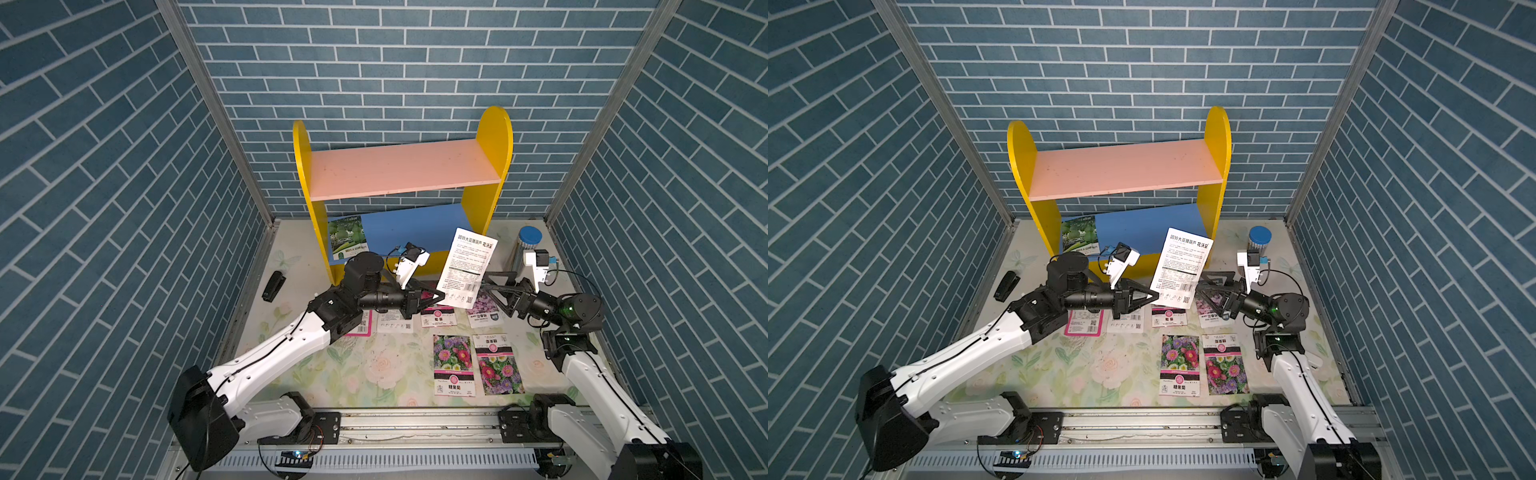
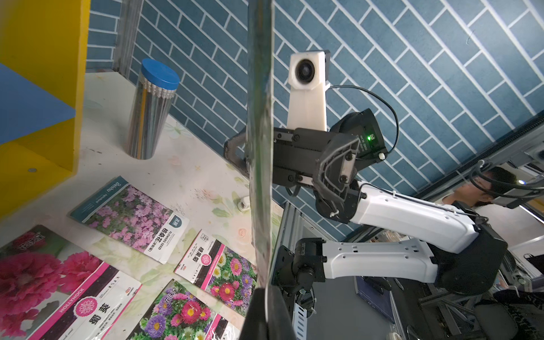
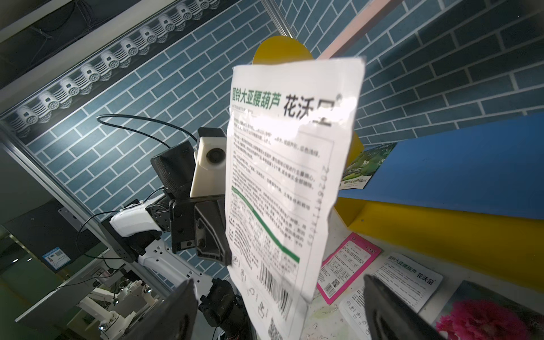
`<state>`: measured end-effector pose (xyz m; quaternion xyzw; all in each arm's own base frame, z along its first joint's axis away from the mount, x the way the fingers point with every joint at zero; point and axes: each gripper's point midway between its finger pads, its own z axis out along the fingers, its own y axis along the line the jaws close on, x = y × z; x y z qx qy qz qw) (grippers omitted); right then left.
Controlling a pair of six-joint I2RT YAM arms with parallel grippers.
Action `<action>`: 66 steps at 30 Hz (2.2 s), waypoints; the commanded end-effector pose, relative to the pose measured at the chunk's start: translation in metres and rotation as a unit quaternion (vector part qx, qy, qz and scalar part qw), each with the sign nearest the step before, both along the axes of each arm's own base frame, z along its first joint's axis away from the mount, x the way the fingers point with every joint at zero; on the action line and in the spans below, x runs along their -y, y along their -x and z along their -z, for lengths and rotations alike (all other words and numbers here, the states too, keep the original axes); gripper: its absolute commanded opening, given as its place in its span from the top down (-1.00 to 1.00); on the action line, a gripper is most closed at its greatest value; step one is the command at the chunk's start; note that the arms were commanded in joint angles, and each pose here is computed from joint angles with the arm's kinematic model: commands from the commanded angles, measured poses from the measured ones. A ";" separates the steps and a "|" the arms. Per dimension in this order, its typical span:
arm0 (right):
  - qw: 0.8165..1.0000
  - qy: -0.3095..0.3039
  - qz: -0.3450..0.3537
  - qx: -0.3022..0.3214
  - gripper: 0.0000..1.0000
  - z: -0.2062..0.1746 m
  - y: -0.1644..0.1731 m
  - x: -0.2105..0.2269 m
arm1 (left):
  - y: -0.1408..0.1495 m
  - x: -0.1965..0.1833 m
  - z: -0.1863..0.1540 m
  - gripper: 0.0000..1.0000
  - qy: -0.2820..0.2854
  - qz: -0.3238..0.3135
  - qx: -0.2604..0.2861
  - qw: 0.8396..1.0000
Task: Take the seed bag off the shelf
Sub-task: Pick up the seed packet from the shelf.
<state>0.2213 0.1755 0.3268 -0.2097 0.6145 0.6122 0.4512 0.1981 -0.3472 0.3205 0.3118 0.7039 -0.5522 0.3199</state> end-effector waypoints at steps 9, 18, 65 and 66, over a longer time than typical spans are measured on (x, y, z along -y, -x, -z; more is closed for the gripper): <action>0.999 -0.004 -0.010 0.031 -0.45 -0.024 0.000 -0.001 | 0.014 0.002 0.001 1.00 0.000 0.021 0.009 1.000; 0.999 -0.002 -0.015 0.032 0.04 -0.029 0.002 -0.001 | 0.009 0.004 0.009 1.00 -0.009 0.014 0.005 1.000; 1.000 0.026 0.005 -0.010 1.00 -0.003 0.016 -0.007 | -0.057 -0.017 0.029 -0.78 -0.128 -0.137 0.013 0.982; 0.999 0.033 0.009 -0.015 1.00 0.001 0.015 -0.007 | -0.060 -0.023 0.030 -0.84 -0.135 -0.148 0.014 0.980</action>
